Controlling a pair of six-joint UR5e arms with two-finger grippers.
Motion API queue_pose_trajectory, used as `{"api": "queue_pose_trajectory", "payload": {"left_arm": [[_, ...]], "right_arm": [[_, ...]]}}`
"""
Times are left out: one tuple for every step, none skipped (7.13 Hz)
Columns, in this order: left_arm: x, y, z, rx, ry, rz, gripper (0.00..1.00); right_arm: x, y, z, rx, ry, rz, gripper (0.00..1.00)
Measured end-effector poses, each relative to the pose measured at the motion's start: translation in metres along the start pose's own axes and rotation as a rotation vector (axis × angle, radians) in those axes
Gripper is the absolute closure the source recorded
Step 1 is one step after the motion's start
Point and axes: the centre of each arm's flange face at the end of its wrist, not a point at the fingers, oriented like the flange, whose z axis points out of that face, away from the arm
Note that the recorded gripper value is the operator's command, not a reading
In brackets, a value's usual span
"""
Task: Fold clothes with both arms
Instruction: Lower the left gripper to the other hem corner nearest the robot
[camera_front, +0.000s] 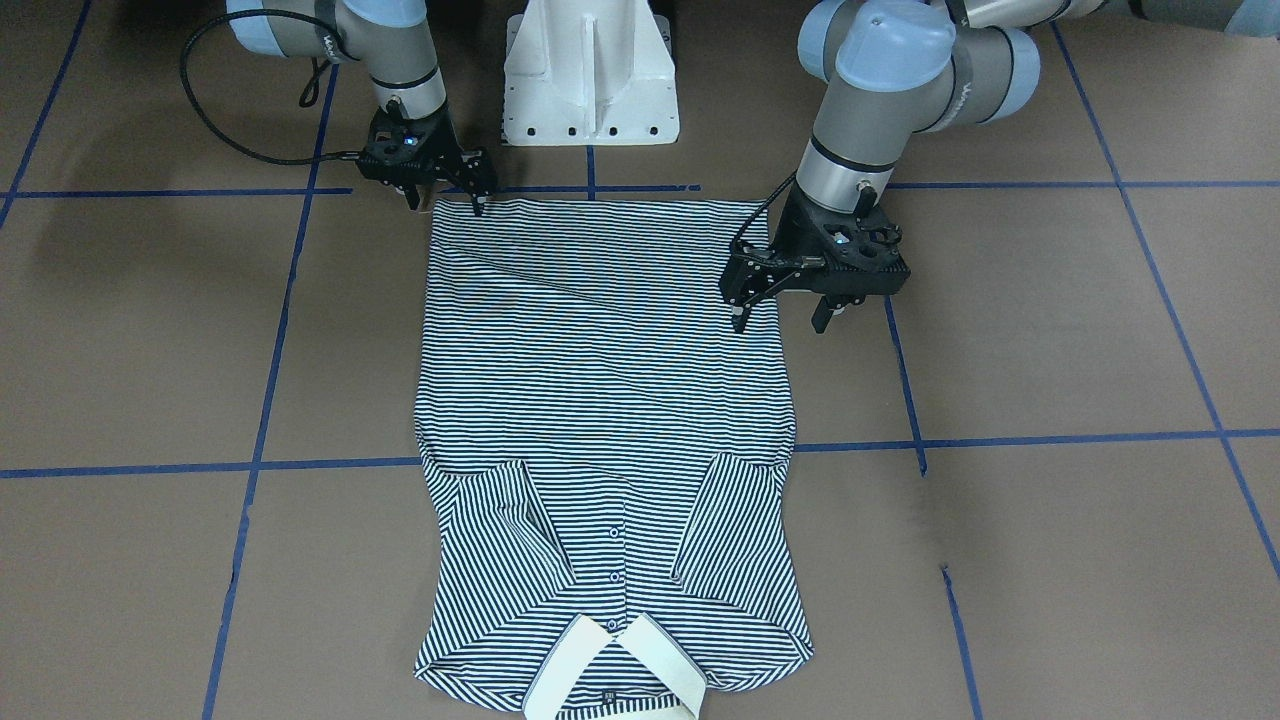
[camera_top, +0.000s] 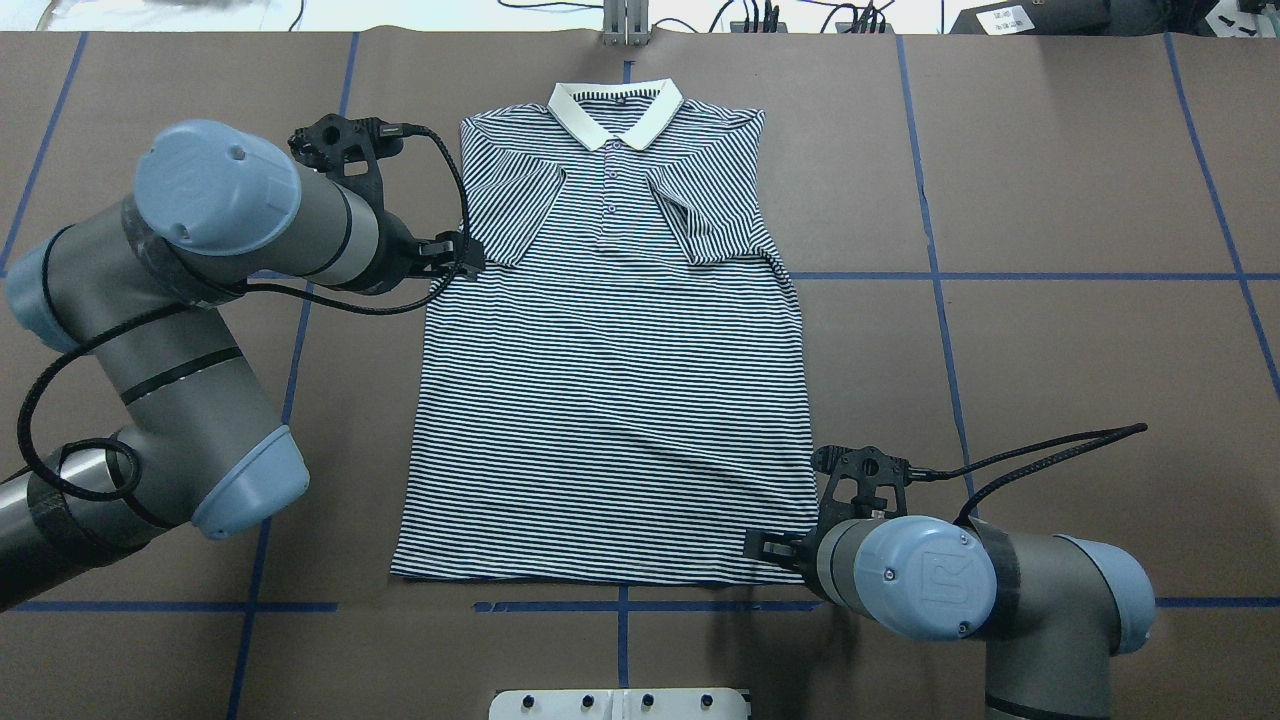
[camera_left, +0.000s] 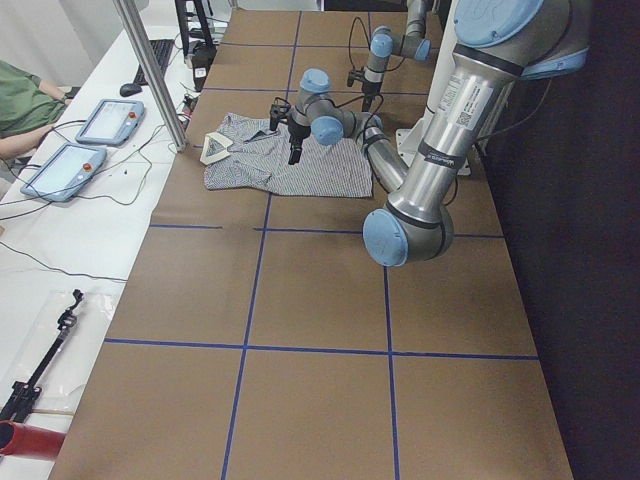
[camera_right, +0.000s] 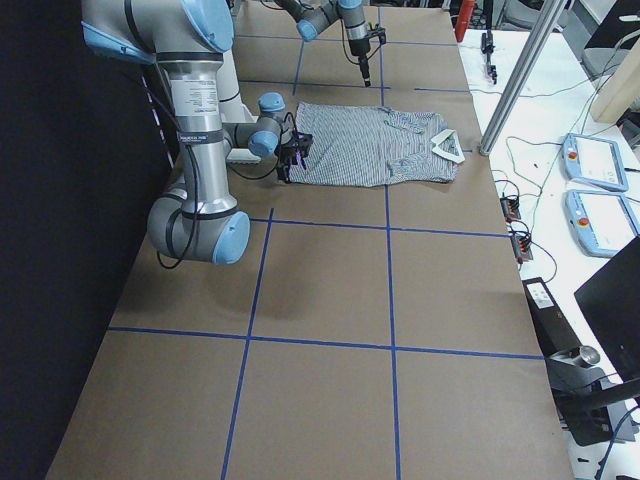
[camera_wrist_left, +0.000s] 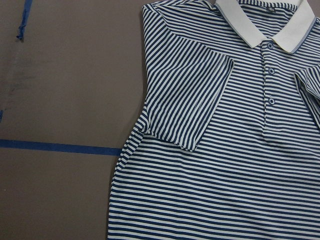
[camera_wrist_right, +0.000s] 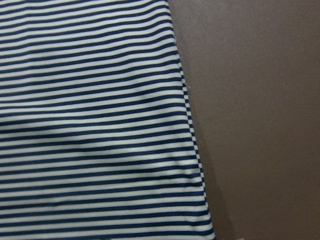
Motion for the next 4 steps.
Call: {"api": "queue_pose_trajectory", "payload": {"left_arm": [[0.0004,0.0001,-0.0001,0.000,0.001,0.000,0.00],[0.0003,0.0001,0.0000,0.000,0.000,0.000,0.00],[0.0005,0.0001,-0.0003,0.001,0.001,0.000,0.00],[0.0009,0.0000,-0.0007,0.002,0.002,0.001,0.00]], "right_arm": [[0.0012,0.0004,0.0027,-0.004,0.006,0.000,0.08],[0.0019,0.0008,0.0039,-0.009,0.010,0.000,0.14],[0.0022,0.0010,0.0039,-0.016,0.010,0.001,0.39],[0.0026,0.0011,0.0038,-0.022,0.011,0.002,0.67]]}}
